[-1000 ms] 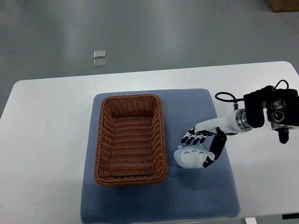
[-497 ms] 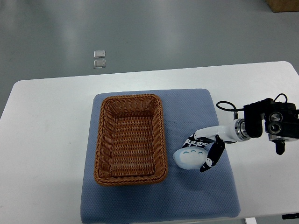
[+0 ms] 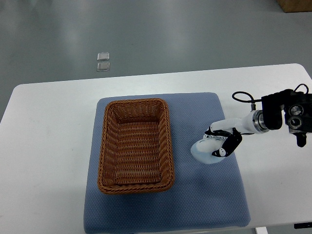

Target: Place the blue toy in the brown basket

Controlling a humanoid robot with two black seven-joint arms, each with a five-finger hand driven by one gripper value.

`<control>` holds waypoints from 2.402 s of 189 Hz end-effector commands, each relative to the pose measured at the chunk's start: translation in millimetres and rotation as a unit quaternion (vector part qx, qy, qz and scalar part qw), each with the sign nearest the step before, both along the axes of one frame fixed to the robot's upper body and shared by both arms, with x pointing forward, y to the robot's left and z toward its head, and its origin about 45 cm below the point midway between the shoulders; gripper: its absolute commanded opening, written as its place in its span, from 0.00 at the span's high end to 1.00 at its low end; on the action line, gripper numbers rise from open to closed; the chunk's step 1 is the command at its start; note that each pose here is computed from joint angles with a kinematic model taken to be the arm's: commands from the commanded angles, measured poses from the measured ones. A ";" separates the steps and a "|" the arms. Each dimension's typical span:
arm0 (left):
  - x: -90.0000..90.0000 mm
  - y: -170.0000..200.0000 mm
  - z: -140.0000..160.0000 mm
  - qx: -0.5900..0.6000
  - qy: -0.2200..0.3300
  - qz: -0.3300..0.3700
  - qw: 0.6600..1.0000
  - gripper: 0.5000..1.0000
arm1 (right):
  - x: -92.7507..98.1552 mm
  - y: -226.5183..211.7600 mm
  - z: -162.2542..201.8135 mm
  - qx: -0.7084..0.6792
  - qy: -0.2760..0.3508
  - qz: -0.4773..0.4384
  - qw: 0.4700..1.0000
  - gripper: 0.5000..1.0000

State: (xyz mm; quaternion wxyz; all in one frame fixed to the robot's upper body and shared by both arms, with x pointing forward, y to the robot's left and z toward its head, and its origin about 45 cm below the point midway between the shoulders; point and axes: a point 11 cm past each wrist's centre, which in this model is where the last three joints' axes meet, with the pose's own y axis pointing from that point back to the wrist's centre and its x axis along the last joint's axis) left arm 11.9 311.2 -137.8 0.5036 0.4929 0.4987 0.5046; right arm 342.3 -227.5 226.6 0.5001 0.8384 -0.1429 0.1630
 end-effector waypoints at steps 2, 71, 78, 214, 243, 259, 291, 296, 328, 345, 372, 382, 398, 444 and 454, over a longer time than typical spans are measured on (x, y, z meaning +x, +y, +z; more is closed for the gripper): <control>0.0 0.5 0.0 0.001 0.000 0.000 1.000 0.00 | 15.8 4.9 35.8 0.007 -0.035 0.008 0.999 1.00; -0.1 1.6 0.1 0.002 0.000 0.000 1.000 0.00 | 48.6 99.0 98.2 0.049 -0.095 0.070 0.992 1.00; -0.2 2.1 0.1 0.003 0.000 0.000 1.000 0.00 | 51.5 107.6 95.7 0.046 -0.097 0.073 0.992 1.00; -0.2 3.2 0.1 0.005 0.000 0.000 1.000 0.00 | 48.7 206.1 -3.0 0.017 -0.077 0.095 0.992 1.00; -0.3 3.7 0.1 0.005 0.000 0.001 1.000 0.00 | 46.1 201.7 -15.1 0.018 -0.065 0.087 0.994 0.75; -0.3 3.9 0.1 0.006 0.000 0.001 1.000 0.00 | 45.4 200.1 -17.9 0.019 -0.061 0.084 0.994 0.50; -0.2 3.9 0.1 0.006 0.000 0.002 1.000 0.00 | 46.9 198.1 -15.8 0.022 -0.057 0.081 0.995 0.20; -0.2 3.9 0.1 0.006 0.000 0.002 1.000 0.00 | 47.6 198.0 -14.3 0.023 -0.058 0.081 0.995 0.19; -0.2 4.4 0.2 0.007 0.000 0.002 1.000 0.00 | 54.9 195.6 -1.5 0.024 -0.067 0.077 0.994 0.18; -0.2 4.4 0.2 0.007 0.000 0.002 1.000 0.00 | 60.3 191.6 11.5 0.030 -0.070 0.077 0.994 0.18; -0.3 4.4 0.2 0.007 0.000 0.001 1.000 0.00 | 74.5 180.2 41.4 0.054 -0.074 0.064 0.994 0.18; -0.3 4.4 0.2 0.007 0.000 0.001 1.000 0.00 | 81.6 174.9 55.9 0.074 -0.080 0.050 0.993 0.18; -0.3 4.4 0.2 0.007 0.000 0.001 1.000 0.00 | 95.3 166.4 87.8 0.123 -0.095 0.020 0.988 0.18; -0.3 3.9 0.1 0.006 0.000 0.001 1.000 0.00 | 125.4 116.5 133.6 0.319 -0.077 -0.112 0.938 0.18; -0.3 3.9 0.1 0.006 0.000 0.001 1.000 0.00 | 134.2 99.2 133.2 0.374 -0.071 -0.158 0.911 0.18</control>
